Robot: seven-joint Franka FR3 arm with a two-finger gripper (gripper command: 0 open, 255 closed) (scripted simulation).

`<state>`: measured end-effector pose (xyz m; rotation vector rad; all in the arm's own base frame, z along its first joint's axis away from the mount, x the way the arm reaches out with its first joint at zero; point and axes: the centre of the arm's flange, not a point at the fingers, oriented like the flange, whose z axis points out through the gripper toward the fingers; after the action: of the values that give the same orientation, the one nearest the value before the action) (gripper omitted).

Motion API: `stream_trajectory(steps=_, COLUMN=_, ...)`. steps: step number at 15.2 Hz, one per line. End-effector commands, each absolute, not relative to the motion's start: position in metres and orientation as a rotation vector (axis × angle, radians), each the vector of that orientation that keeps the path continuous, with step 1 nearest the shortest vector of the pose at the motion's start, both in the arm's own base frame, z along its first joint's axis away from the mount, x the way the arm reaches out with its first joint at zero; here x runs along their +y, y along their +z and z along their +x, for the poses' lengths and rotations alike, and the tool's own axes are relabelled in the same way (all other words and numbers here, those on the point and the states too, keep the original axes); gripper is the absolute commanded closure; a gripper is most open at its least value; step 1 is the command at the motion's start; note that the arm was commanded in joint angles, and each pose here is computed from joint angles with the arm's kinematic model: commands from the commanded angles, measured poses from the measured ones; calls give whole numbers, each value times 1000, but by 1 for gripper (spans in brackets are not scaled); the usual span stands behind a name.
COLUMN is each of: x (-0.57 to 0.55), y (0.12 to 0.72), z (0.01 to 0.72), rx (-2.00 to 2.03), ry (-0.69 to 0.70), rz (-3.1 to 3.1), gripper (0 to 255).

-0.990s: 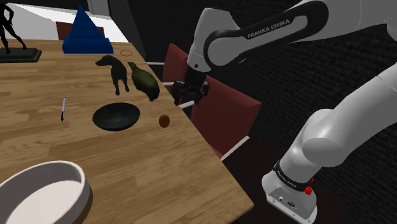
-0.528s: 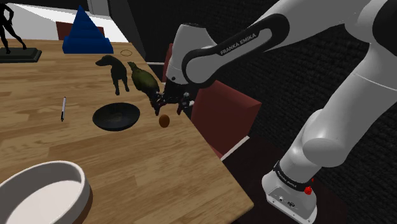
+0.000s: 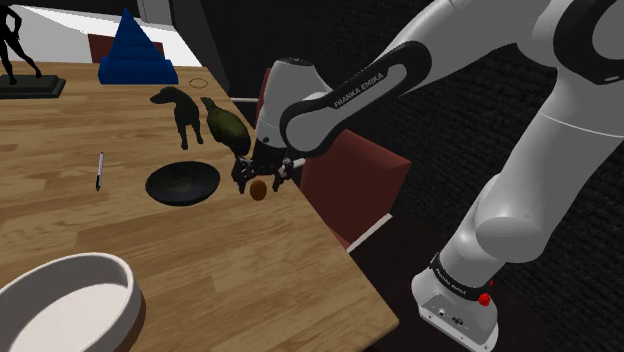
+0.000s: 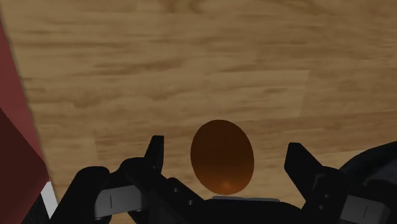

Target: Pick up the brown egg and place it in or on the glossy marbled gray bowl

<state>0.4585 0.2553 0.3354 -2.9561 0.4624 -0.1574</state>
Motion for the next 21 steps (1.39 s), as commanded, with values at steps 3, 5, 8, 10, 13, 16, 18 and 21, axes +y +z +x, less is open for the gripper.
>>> stream_trajectory(steps=3, x=256, y=333, z=459, rx=462, ry=-158, rz=-2956, gripper=0)
stream_trajectory(steps=5, x=256, y=333, z=459, rx=462, ry=-158, rz=-2956, gripper=0)
stream_trajectory(steps=8, x=256, y=333, z=459, rx=462, ry=-158, rz=-2956, gripper=255)
stream_trajectory(steps=10, x=256, y=333, z=459, rx=462, ry=-158, rz=-2956, gripper=255)
stream_trajectory(steps=13, x=256, y=333, z=459, rx=462, ry=-158, rz=-2956, gripper=255)
stream_trajectory(steps=16, x=256, y=333, z=459, rx=462, ry=-158, rz=-2956, gripper=255)
stream_trajectory(steps=18, x=256, y=344, z=459, rx=462, ry=-158, rz=-2956, gripper=255)
stream_trajectory(steps=21, x=256, y=359, z=459, rx=462, ry=-158, rz=-2956, gripper=255)
